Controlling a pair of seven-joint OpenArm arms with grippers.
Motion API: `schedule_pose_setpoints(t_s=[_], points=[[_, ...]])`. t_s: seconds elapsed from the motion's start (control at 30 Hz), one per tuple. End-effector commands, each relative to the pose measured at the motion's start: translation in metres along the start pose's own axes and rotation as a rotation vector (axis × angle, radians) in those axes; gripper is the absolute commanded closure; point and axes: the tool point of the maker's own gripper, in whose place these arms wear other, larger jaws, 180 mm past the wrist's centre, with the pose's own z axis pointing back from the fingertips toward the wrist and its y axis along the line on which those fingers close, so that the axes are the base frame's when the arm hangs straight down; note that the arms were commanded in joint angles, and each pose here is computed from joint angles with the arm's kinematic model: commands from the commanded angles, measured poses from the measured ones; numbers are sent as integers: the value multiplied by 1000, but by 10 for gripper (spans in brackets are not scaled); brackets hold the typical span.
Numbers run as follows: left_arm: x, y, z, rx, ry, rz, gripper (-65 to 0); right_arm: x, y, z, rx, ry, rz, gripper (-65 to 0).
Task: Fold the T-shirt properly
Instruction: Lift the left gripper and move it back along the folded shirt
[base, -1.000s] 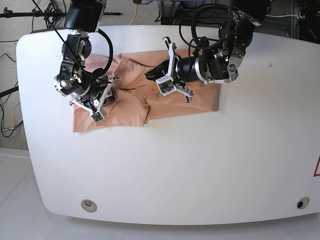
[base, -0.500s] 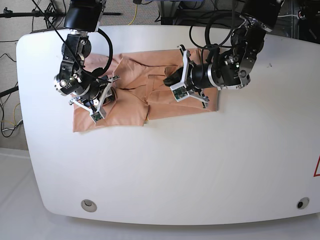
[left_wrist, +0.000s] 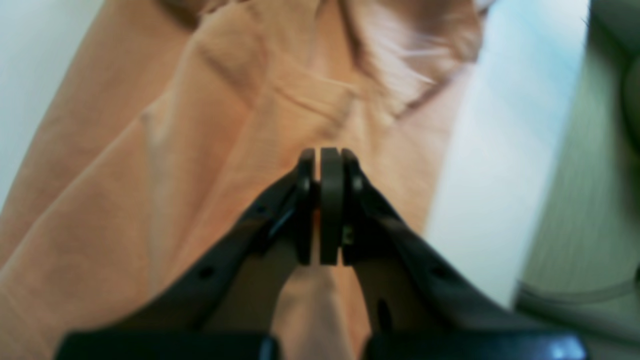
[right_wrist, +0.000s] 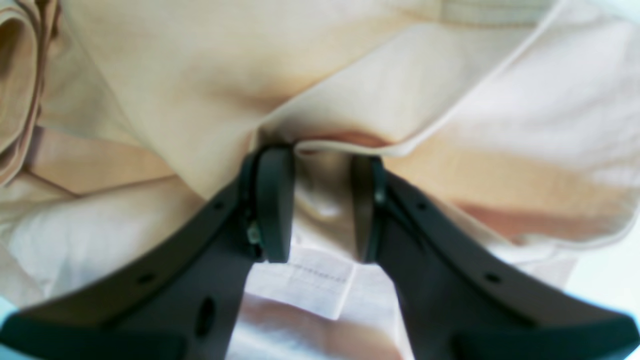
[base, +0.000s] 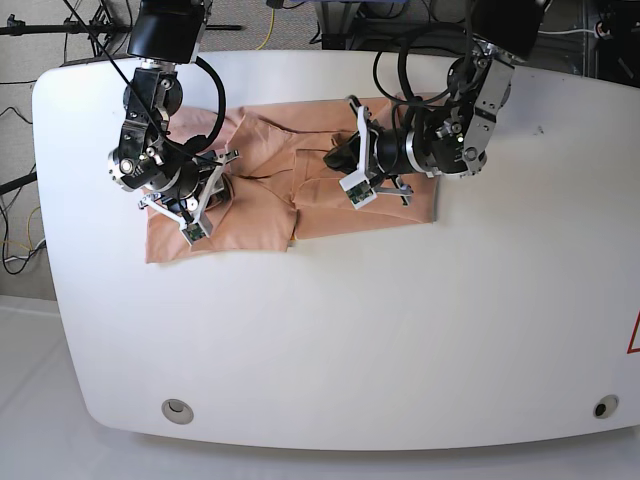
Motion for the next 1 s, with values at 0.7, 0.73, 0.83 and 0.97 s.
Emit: schedule_pose_setpoints(t_s=[0.7,0.73,0.83,0.97], points=[[24,78,61,215,-2,-74,-4,6,-5,8,-26,-5,25,-190],[25,76,60,209,3,-83,-4,6,-5,8,-26,-4,25,-190],[28,73,58,201,11,-98,-5,5,-5,8,-25,-3,24,-191],[34,75,57,205,-27,-83,-5,6,-4,9,-28,-8,28,-194]])
